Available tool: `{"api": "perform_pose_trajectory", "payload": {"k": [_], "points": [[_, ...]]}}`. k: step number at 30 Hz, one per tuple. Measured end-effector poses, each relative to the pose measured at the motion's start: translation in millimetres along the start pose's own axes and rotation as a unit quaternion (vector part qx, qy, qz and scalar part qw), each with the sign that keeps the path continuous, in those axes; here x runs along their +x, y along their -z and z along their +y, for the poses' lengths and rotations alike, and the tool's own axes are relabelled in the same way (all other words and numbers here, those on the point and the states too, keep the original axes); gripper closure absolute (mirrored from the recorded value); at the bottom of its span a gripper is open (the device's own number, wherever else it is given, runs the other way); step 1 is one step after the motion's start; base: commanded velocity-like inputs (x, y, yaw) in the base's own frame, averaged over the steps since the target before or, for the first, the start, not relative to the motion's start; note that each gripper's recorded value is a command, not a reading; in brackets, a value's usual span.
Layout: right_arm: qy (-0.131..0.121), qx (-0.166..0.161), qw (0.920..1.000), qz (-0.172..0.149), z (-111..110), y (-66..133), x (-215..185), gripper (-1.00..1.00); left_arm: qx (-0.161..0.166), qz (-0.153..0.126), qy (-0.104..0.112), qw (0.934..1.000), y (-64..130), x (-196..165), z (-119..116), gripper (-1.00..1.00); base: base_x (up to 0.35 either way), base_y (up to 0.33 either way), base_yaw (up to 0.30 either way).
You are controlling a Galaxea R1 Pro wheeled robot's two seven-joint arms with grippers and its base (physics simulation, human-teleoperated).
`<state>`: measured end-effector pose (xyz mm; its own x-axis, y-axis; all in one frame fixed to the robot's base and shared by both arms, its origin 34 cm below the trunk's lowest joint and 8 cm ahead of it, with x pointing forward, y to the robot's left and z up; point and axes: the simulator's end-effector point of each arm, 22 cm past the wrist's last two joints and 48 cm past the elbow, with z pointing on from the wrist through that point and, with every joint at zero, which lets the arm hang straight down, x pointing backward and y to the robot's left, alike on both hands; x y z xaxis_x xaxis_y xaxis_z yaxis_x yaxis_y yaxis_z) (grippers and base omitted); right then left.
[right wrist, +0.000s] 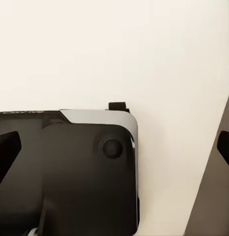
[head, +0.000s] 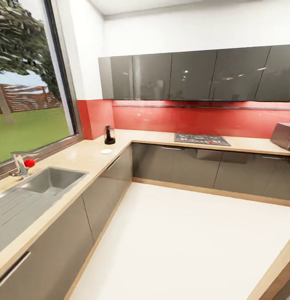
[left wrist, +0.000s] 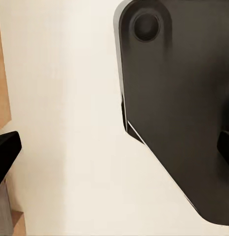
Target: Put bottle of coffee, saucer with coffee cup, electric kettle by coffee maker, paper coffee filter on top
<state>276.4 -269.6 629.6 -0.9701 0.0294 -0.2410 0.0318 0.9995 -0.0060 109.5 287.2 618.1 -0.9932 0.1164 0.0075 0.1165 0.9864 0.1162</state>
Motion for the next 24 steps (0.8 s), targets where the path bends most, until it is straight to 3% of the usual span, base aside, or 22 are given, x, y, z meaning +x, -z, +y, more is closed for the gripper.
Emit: {"api": "perform_pose_trajectory", "payload": {"k": [15,24], "points": [[0.001,0.000,1.0000,0.007,0.6,-0.9,5.7,-1.00,-0.001,0.007,0.000,1.0000,0.0,5.6,1.7,-1.00,0.336,-0.012,-0.233],[0.001,-0.001,0.9999,0.010,1.0,-1.4,8.4,-1.00,0.001,0.009,-0.001,1.0000,0.2,7.1,-1.2,-1.00,0.337,0.000,-0.061]]}}
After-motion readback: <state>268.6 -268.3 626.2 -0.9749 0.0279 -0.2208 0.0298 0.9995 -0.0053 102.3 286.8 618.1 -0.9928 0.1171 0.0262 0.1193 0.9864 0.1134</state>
